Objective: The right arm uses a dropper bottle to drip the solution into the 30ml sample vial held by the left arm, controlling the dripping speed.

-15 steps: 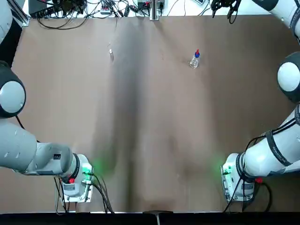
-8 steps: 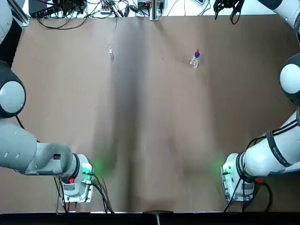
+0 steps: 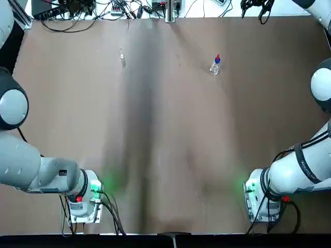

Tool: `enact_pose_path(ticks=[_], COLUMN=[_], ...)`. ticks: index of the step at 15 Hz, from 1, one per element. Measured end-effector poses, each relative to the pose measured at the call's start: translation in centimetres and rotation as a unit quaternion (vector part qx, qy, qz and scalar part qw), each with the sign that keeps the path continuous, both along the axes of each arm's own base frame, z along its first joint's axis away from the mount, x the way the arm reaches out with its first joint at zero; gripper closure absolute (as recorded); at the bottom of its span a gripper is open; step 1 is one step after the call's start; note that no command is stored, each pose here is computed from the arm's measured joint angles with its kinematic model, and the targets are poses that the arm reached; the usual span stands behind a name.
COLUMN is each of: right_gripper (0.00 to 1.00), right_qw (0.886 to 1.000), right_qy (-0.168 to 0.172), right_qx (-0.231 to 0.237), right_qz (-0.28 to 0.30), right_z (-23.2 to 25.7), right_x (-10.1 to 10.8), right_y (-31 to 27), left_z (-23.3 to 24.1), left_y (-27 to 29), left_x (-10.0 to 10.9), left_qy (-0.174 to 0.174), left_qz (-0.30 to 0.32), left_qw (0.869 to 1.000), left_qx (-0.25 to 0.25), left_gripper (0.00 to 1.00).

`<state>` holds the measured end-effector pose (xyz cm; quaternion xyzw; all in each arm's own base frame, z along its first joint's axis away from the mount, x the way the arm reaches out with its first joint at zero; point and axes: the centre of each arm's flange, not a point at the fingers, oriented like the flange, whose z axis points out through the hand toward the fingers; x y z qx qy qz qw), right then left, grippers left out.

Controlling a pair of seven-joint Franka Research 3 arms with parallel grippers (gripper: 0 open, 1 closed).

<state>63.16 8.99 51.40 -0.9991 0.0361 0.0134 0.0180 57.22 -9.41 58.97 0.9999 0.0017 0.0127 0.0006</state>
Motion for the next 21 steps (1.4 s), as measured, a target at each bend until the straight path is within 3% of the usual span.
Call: enact_pose_path(ticks=[14, 21], right_gripper=[0.0, 0.0], right_qw=[1.0, 0.999], right_qy=[-0.006, -0.009], right_qx=[0.001, -0.004], right_qz=[-0.002, -0.035], right_z=[0.9, 8.4], right_x=[-0.2, -4.7], right_y=[-0.4, -1.1], left_z=[0.0, 0.0], left_y=[0.0, 0.1], left_x=[0.0, 0.0], left_qy=[0.0, 0.0], left_qz=[0.0, 0.001], left_qw=[1.0, 1.0], left_qx=[0.0, 0.0], left_gripper=[0.01, 0.01])
